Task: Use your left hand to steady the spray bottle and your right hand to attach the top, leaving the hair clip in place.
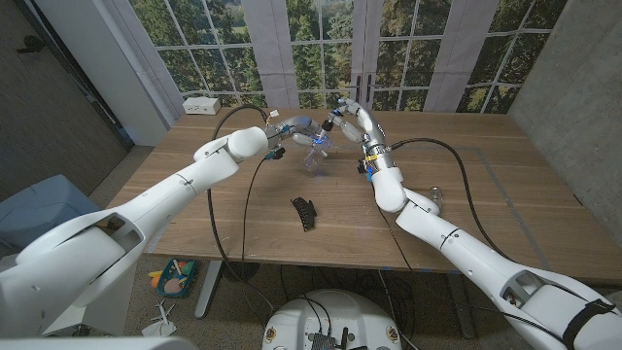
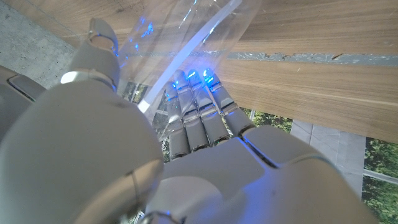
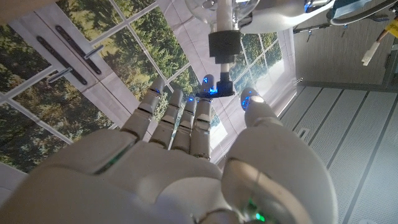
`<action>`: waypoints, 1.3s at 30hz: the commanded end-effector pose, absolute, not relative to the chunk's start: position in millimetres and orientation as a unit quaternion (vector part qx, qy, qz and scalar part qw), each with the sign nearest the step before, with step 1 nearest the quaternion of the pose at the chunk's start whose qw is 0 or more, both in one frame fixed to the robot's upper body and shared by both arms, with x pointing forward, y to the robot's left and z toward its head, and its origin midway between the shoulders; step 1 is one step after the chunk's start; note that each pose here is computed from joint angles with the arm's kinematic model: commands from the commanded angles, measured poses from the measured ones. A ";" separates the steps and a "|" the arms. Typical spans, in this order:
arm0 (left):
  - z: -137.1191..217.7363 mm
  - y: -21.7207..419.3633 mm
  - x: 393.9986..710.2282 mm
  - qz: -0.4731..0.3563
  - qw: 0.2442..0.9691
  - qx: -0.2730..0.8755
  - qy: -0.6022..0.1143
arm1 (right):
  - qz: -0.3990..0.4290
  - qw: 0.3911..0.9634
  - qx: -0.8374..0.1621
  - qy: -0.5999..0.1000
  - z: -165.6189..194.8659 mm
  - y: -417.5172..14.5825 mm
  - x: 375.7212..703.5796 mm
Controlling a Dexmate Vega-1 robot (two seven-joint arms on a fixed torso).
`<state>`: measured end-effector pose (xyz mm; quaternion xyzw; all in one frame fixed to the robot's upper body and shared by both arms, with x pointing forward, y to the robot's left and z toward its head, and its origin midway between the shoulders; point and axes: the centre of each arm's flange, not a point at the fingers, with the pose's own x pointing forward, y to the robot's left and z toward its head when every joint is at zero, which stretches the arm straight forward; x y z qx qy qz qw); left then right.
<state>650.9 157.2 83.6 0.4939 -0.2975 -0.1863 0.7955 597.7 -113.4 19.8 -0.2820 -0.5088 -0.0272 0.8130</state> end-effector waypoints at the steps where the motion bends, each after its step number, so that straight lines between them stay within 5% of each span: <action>1: 84.7 156.6 652.3 -0.183 0.800 0.486 -0.300 | -0.045 0.818 -0.263 -0.509 12.7 -124.9 599.6; 39: 83.7 152.5 658.7 -0.187 0.799 0.493 -0.288 | 0.000 0.771 -0.301 -0.561 17.6 -109.9 584.8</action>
